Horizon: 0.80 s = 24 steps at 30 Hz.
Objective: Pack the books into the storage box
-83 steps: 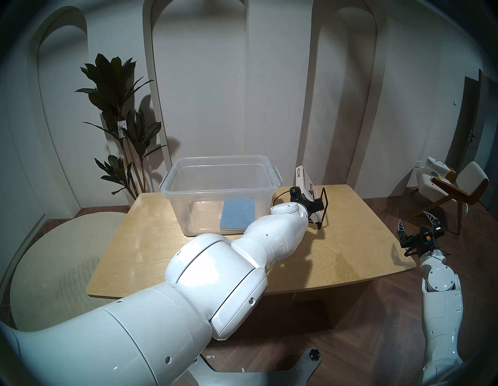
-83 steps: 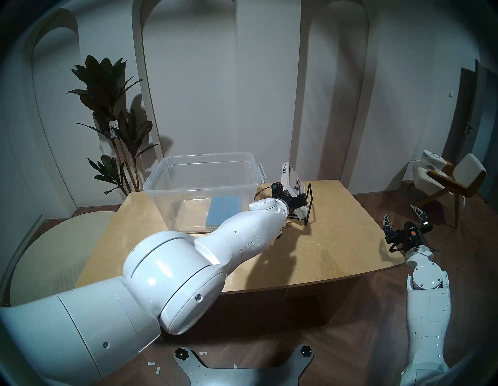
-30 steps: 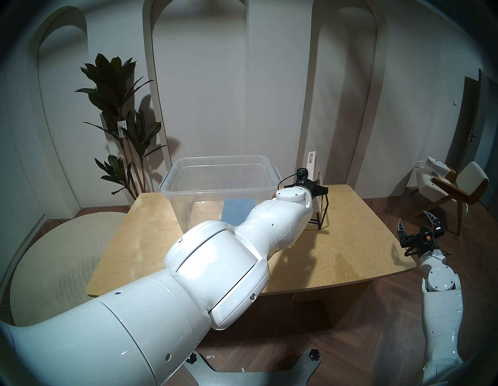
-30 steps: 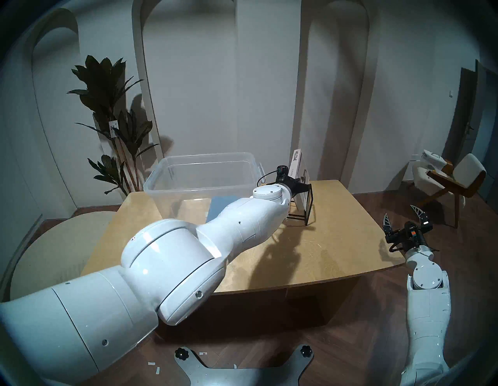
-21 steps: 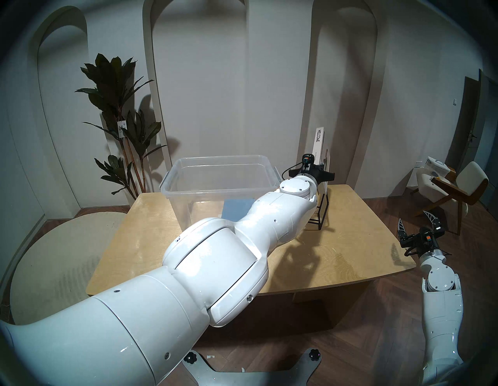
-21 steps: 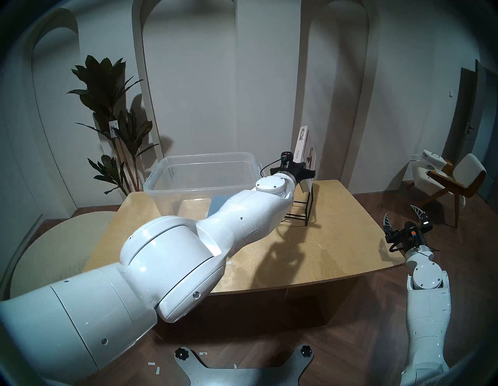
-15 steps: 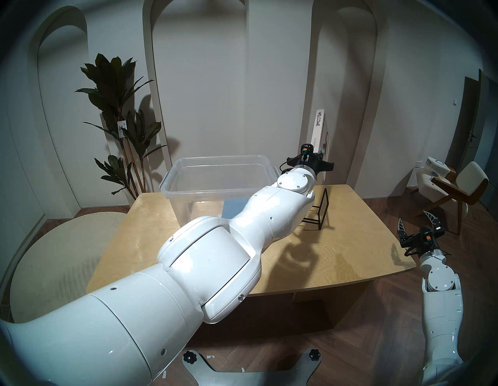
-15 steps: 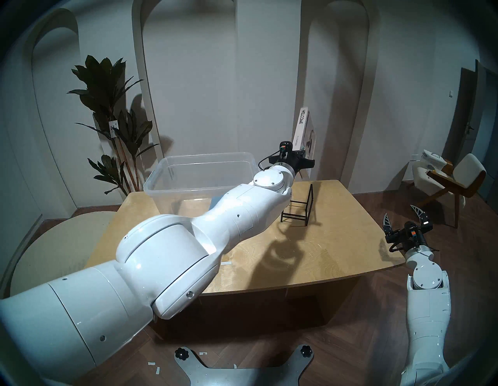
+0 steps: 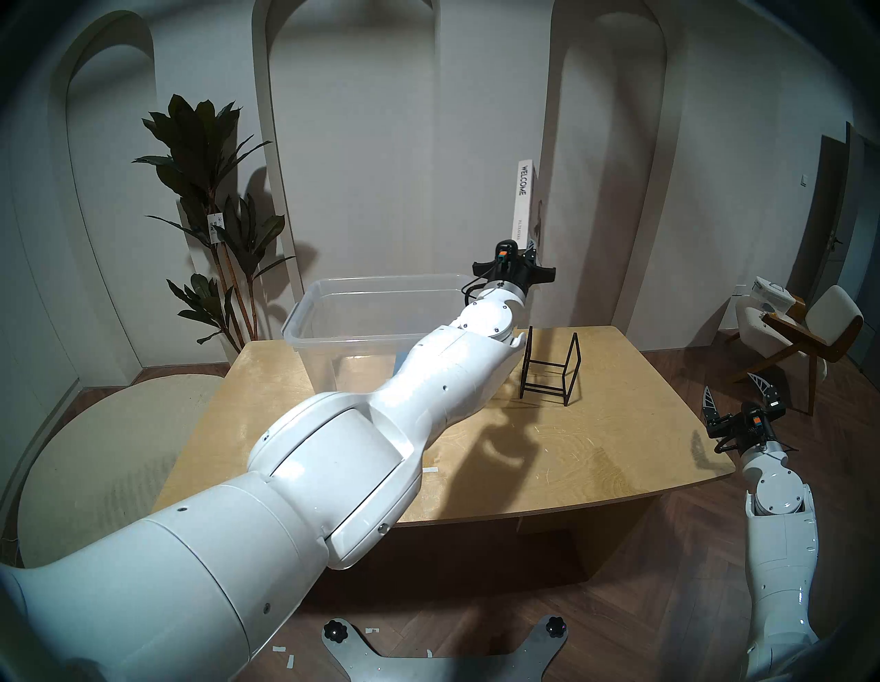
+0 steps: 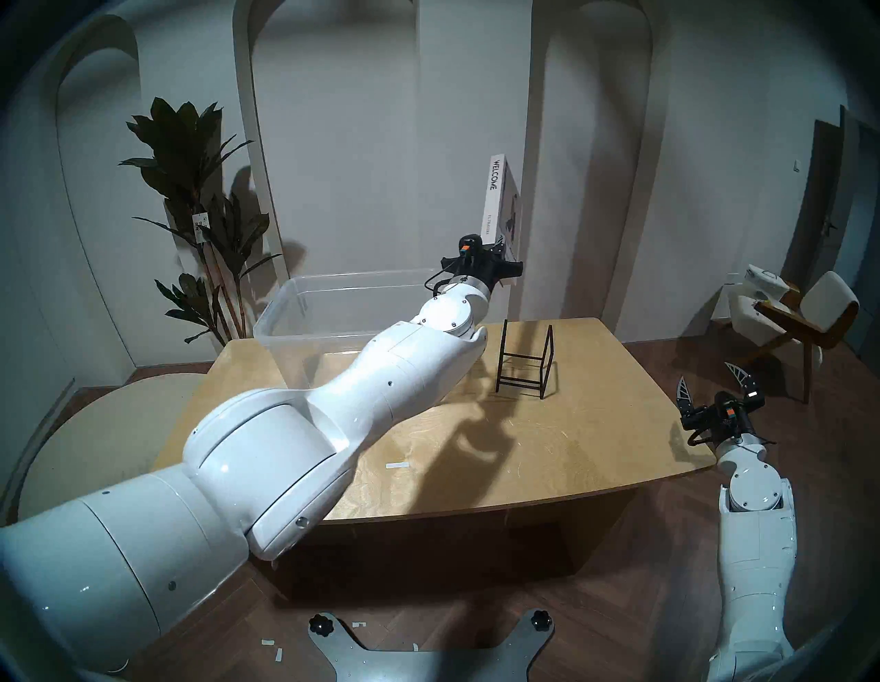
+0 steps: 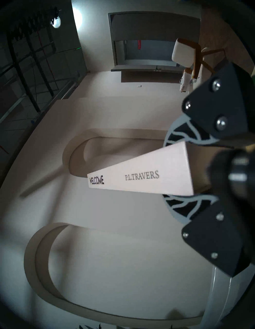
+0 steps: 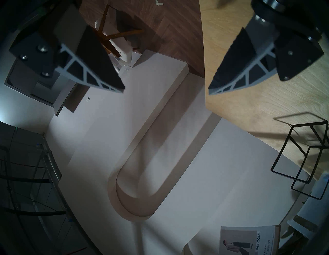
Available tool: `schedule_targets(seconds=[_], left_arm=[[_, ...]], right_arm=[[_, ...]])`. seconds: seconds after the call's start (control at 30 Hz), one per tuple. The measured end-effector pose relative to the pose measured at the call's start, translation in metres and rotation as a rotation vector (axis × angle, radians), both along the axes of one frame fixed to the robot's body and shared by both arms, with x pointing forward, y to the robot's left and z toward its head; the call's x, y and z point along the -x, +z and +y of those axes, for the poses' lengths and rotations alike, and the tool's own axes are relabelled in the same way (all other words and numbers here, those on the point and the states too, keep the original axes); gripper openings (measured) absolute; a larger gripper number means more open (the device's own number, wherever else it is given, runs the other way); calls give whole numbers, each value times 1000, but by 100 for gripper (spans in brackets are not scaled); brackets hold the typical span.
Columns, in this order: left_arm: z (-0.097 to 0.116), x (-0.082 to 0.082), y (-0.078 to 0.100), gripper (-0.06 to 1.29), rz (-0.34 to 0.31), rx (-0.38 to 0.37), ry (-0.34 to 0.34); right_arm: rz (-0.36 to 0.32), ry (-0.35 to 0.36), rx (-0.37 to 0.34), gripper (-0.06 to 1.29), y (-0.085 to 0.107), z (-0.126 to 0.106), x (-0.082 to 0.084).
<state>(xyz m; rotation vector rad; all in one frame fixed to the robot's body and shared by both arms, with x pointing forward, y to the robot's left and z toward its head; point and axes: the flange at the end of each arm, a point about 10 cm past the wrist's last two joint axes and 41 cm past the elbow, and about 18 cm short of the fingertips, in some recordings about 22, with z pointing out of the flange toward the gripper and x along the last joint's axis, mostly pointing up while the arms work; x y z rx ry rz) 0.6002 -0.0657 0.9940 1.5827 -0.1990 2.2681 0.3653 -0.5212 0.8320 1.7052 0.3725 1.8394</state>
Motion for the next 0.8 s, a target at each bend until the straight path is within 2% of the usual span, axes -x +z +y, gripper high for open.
schedule_targets(seconds=[0.3,0.8], left_arm=[[29,-5,17,33,-66,60,54],[60,-4,31,33,-124,122,107]], right_arm=[[3,-2,-4,127,-2,-1,0],[6,-5,-9,127,-4,-1,0]])
